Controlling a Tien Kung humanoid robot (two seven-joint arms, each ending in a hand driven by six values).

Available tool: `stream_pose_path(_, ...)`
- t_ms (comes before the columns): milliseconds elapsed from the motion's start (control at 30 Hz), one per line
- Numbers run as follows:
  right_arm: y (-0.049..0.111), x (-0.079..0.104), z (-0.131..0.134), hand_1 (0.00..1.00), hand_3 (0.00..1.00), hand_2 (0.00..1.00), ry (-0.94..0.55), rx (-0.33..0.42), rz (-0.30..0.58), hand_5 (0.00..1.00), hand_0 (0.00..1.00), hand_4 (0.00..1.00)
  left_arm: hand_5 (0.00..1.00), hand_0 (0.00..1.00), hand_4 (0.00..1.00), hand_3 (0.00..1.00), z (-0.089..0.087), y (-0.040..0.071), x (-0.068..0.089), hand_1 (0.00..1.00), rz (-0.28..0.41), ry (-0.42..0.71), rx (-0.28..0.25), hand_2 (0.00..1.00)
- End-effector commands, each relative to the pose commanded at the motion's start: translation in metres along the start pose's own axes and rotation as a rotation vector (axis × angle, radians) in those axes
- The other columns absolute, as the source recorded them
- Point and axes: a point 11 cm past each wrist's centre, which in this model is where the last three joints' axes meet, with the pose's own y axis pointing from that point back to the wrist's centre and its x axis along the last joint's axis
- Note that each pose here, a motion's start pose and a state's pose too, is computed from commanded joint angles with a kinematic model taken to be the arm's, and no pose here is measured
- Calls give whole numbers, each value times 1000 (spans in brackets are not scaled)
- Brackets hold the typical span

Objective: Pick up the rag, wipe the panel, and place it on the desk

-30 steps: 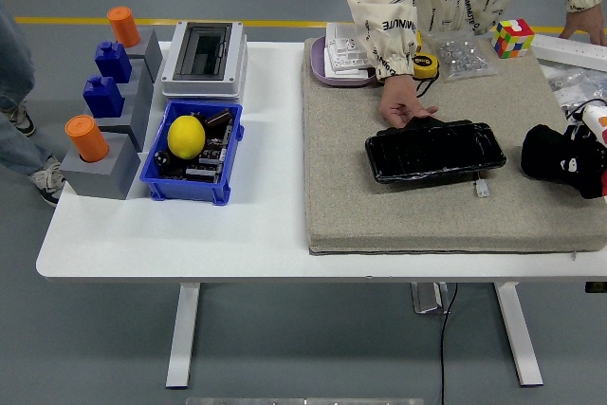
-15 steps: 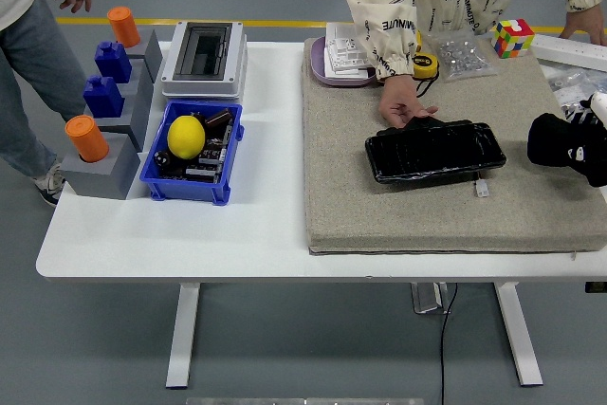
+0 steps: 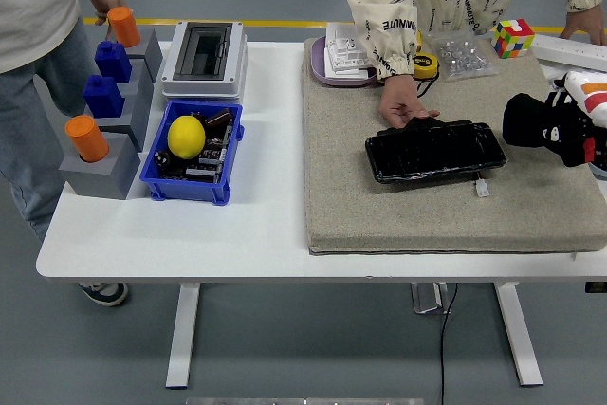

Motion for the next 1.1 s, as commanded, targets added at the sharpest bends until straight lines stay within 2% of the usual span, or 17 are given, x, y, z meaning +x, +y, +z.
stream_pose_path(300, -4, -4, -27, 327, 371, 383, 0, 62, -14, 2, 234, 899, 476, 651, 599, 568, 0, 0, 3, 698, 6, -6, -4, 746)
stream_pose_path(667, 1, -14, -49, 327, 370, 383, 2, 126, -39, 2, 235, 899, 476, 652, 599, 567, -5, -1, 8, 697, 15, -10, 7, 746)
stream_pose_path(1100, 3, -23, -104, 328, 371, 384, -2, 265, -59, 2, 235, 901, 476, 651, 599, 566, -1, 0, 6, 697, 11, -11, -2, 746)
